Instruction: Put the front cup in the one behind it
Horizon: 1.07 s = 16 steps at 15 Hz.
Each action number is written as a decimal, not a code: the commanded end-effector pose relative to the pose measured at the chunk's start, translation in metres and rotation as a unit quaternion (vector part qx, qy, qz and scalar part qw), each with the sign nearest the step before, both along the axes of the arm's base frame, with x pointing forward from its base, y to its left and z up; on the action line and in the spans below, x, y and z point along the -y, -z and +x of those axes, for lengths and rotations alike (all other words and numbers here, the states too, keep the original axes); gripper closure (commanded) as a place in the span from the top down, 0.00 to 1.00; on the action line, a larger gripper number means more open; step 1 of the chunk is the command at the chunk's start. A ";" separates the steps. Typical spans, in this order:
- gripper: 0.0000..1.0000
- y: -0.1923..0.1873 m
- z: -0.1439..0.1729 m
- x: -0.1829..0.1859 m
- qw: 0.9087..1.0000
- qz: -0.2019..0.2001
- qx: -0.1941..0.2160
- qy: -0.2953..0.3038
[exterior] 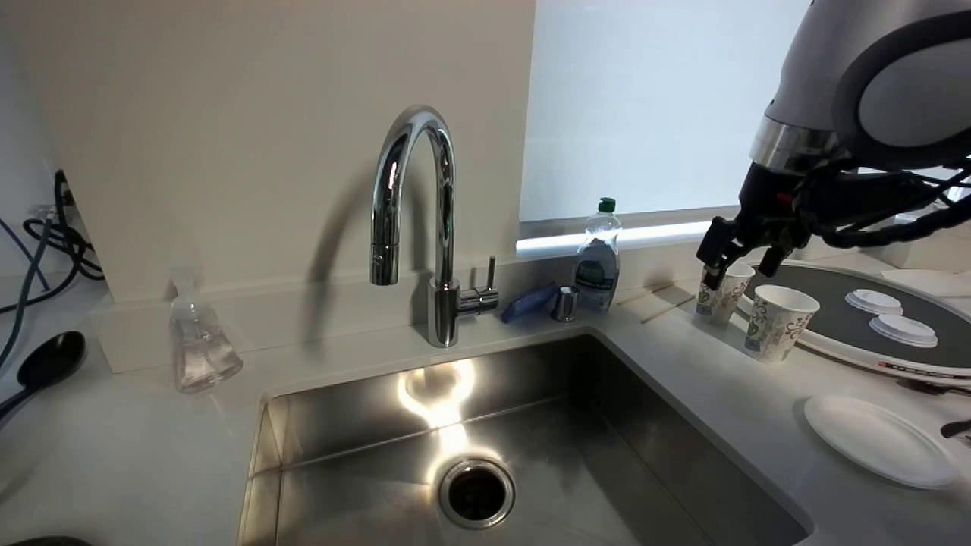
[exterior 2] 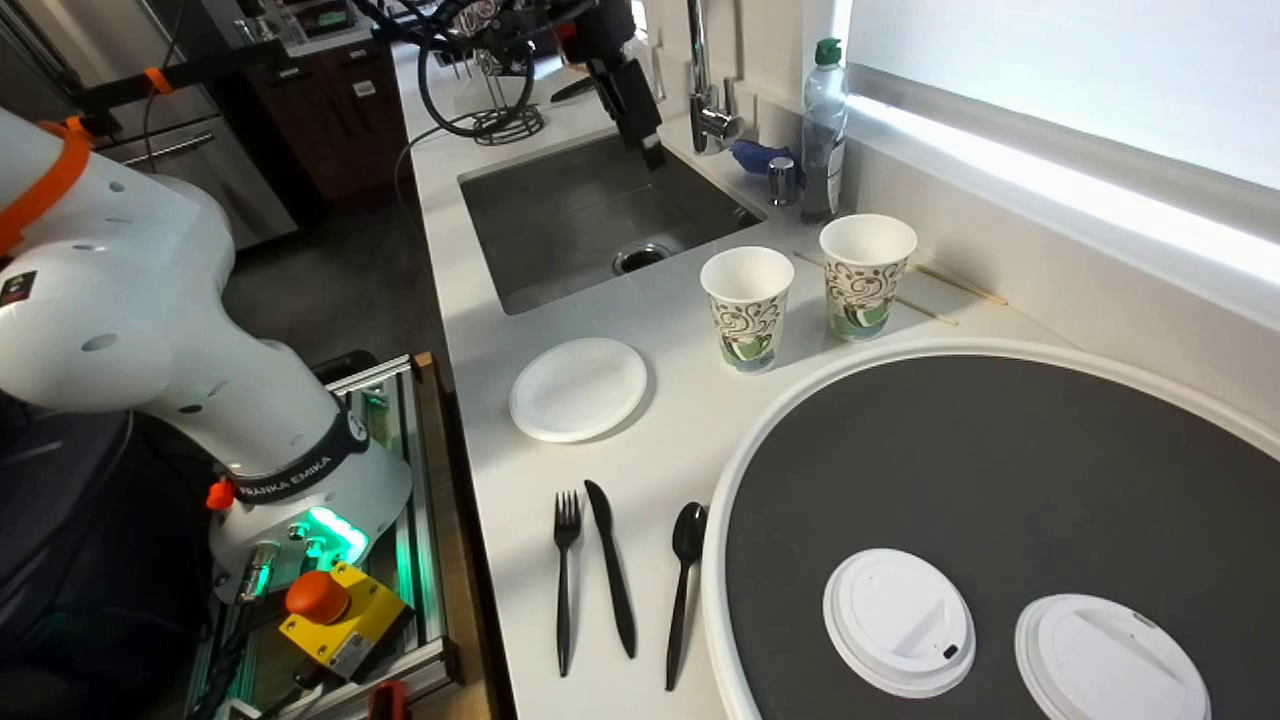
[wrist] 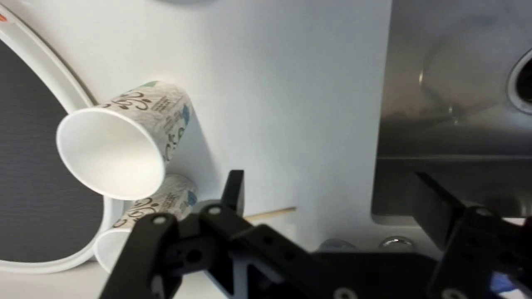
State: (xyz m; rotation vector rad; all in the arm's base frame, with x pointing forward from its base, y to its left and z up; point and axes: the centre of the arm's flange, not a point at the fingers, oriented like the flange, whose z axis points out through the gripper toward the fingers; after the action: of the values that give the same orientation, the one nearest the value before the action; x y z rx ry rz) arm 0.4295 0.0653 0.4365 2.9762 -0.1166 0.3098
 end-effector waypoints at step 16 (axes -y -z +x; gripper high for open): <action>1.00 0.051 0.039 0.089 0.993 -0.023 -0.038 0.113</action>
State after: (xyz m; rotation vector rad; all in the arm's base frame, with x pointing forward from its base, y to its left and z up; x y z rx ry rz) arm 0.4488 -0.0086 0.3984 2.8765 -0.3879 0.1967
